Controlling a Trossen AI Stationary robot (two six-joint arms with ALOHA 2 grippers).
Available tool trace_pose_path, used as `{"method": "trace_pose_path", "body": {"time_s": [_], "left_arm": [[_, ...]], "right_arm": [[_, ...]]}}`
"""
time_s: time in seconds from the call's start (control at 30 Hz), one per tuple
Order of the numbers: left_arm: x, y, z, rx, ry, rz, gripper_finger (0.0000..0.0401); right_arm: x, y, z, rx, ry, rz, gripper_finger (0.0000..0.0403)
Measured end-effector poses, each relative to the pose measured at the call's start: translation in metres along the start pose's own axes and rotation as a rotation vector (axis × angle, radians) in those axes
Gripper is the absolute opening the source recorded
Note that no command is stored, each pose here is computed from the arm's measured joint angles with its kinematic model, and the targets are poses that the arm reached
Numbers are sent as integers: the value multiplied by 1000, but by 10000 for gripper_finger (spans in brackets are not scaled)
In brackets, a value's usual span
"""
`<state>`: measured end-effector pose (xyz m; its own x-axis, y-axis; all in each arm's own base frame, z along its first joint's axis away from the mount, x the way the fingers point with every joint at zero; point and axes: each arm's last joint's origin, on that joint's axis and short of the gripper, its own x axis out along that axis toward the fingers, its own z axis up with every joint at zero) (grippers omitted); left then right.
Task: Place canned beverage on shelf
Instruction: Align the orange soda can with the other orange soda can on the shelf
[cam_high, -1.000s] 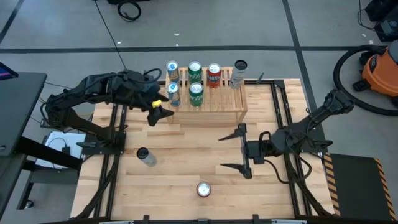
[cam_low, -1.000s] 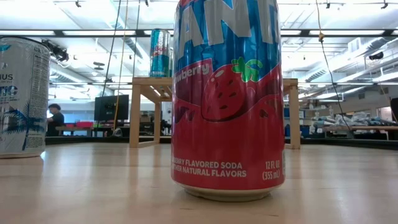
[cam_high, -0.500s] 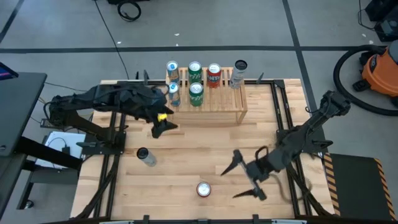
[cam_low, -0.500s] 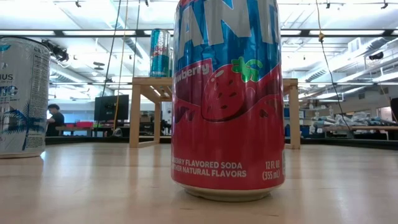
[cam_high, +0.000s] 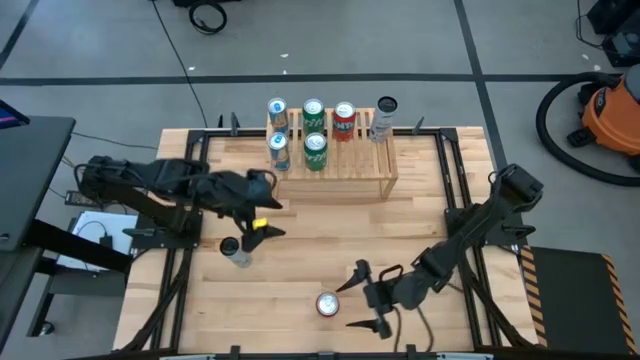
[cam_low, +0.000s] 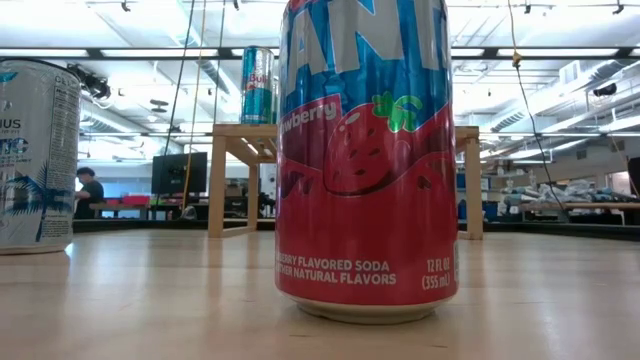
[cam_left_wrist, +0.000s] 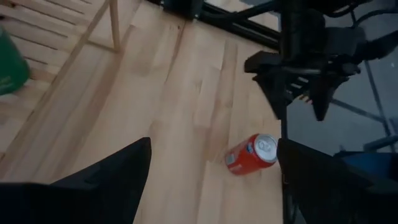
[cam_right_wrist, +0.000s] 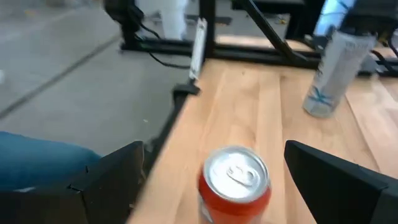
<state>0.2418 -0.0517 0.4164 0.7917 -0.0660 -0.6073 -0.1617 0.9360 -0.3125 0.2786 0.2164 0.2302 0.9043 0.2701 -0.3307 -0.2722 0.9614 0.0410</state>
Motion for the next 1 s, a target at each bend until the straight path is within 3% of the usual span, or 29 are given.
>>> {"method": "trace_pose_path", "body": {"time_s": [0.23, 0.5, 1.0], "left_arm": [[24, -10, -24, 14, 4, -30, 348], [52, -5, -52, -17, 68, -7, 348], [64, -5, -55, -24, -27, -10, 348]], "right_arm": [[27, -3, -25, 0, 24, -44, 400], [42, -5, -39, 6, 24, -80, 400], [58, -9, -60, 56, 58, -107, 400]]}}
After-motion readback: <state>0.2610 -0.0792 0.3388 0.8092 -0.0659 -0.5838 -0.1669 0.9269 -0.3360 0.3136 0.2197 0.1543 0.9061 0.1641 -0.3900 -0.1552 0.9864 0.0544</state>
